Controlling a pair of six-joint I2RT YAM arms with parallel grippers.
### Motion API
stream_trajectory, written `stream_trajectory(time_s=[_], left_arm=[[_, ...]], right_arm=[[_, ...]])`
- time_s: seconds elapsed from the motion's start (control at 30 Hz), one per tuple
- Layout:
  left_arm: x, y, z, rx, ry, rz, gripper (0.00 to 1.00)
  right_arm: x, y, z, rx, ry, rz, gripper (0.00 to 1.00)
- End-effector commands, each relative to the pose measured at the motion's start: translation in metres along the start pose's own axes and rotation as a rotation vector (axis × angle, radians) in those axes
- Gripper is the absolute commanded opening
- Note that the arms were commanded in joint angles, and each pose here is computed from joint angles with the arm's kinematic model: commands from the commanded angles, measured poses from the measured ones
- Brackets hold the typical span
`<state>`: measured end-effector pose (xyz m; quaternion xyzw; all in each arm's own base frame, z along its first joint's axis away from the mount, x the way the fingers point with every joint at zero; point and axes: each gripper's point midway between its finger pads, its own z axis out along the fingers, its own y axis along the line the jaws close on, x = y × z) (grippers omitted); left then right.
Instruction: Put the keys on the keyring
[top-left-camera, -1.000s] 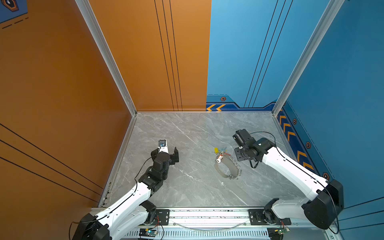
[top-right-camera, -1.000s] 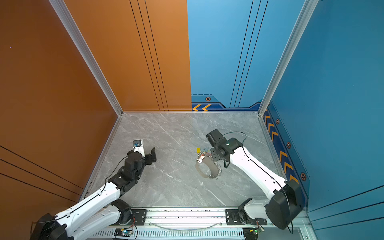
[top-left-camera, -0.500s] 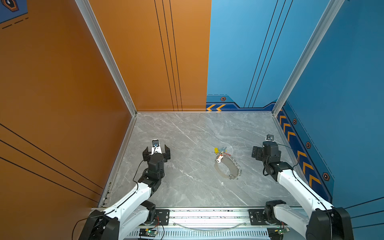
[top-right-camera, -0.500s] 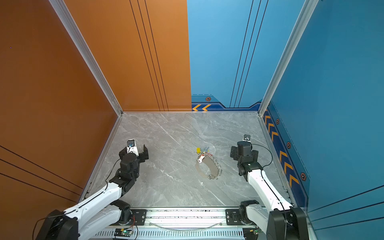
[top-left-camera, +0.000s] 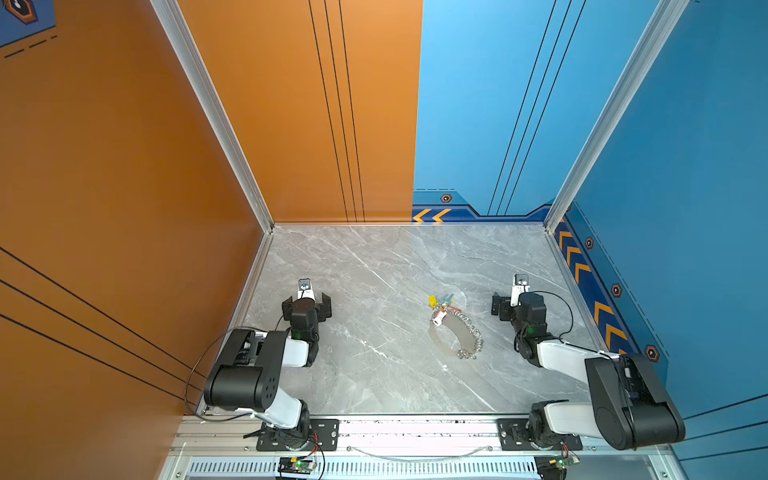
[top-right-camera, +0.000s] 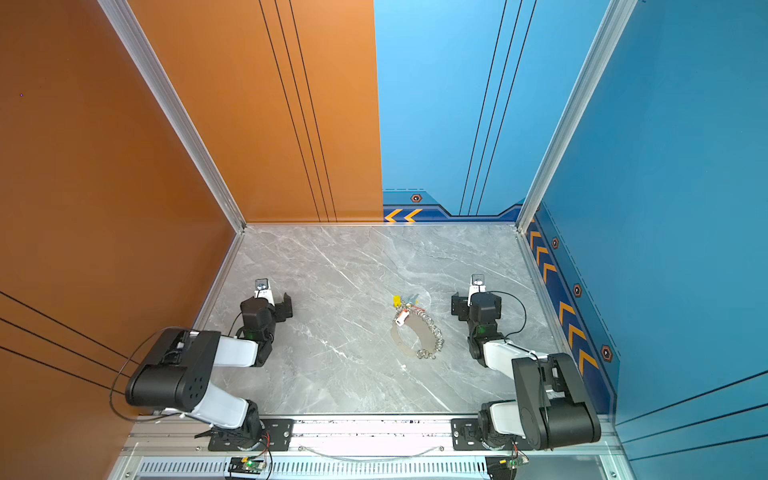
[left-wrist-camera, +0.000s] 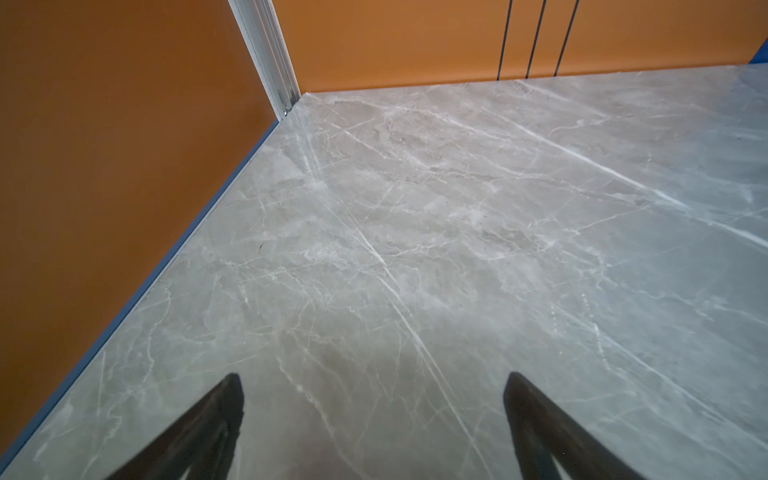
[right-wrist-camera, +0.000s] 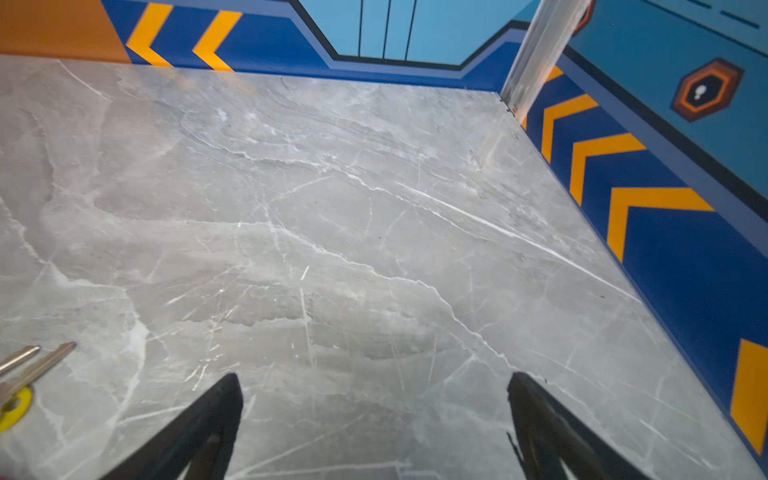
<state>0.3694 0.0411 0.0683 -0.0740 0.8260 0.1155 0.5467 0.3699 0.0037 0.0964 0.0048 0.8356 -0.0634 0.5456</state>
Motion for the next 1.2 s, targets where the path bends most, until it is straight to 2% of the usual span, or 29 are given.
stream_trajectory(time_s=[0.0,0.17,0.23,0.4,0.63,1.17], left_arm=[[-0.030,-0.006,0.004,0.054,-0.087,-0.074,0.98],[-0.031,-0.009,0.005,0.069,-0.087,-0.064,0.98],[-0.031,-0.009,0.005,0.068,-0.088,-0.065,0.98],[-0.029,-0.007,0.003,0.059,-0.086,-0.072,0.98],[-0.030,-0.018,0.005,0.117,-0.082,-0.043,0.98],[-0.030,-0.018,0.006,0.117,-0.082,-0.042,0.98]], right_arm=[[-0.021,0.011,0.003,-0.075,-0.140,0.010,1.00],[-0.009,-0.005,0.018,-0.019,-0.127,0.078,1.00],[-0.004,-0.018,0.022,0.051,-0.056,0.100,1.00],[-0.004,-0.040,0.018,0.187,-0.095,0.155,1.00],[-0.004,-0.037,0.018,0.190,-0.093,0.134,1.00],[-0.005,-0.037,0.018,0.187,-0.092,0.136,1.00]])
